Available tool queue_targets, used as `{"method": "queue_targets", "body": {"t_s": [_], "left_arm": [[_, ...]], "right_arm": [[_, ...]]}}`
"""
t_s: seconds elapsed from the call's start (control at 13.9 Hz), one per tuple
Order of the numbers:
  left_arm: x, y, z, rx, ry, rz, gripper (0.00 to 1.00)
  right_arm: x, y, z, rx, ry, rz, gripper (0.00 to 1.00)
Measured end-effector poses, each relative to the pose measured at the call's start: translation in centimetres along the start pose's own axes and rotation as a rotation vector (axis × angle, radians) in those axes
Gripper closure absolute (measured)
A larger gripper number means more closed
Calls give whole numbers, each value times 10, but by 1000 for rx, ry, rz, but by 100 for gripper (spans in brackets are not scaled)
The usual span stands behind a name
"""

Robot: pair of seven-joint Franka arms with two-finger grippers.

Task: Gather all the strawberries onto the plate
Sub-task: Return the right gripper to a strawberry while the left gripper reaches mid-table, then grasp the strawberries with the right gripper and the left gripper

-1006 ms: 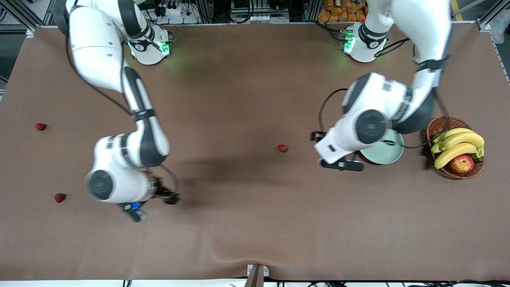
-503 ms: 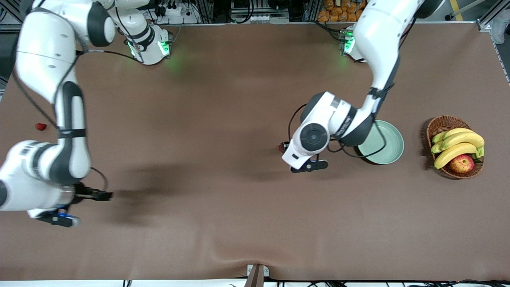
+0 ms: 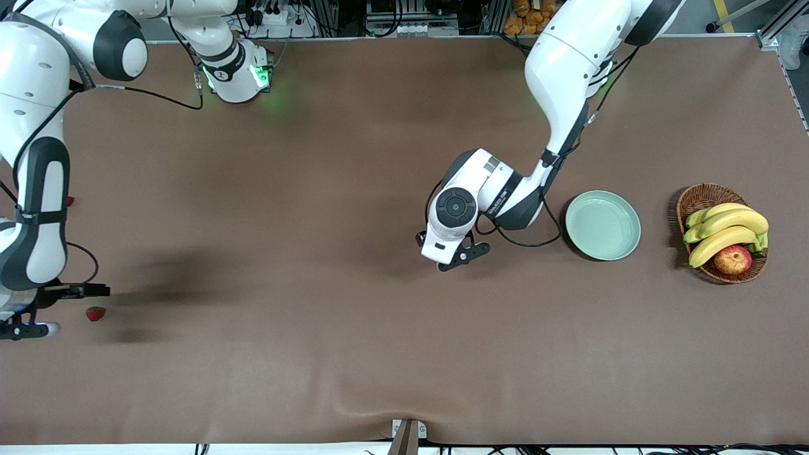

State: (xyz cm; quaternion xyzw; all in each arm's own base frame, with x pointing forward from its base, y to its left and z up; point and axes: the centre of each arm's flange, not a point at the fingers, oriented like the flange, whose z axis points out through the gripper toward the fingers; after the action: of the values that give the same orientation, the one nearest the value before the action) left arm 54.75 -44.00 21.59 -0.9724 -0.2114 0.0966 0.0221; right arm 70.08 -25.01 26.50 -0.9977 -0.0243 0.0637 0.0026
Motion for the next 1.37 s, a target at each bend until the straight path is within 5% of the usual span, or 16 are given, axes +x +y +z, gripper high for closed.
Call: {"method": "queue_targets", "body": {"t_s": [0.5,0.79,1.15,1.37], "left_arm": [[17,-13,12,8,4,-37,0],[16,-17,26,11,3,-39,0],[11,-15,29,14,1,-66,0],[7,-14,30,16,2,-67,0]], "right_arm": [[17,21,57,-96,137,-43,4],[21,13,61,-83,141,-52,47],[15,23,72,-78,126,-37,49],[12,25,77,-72,117,-35,61]]}}
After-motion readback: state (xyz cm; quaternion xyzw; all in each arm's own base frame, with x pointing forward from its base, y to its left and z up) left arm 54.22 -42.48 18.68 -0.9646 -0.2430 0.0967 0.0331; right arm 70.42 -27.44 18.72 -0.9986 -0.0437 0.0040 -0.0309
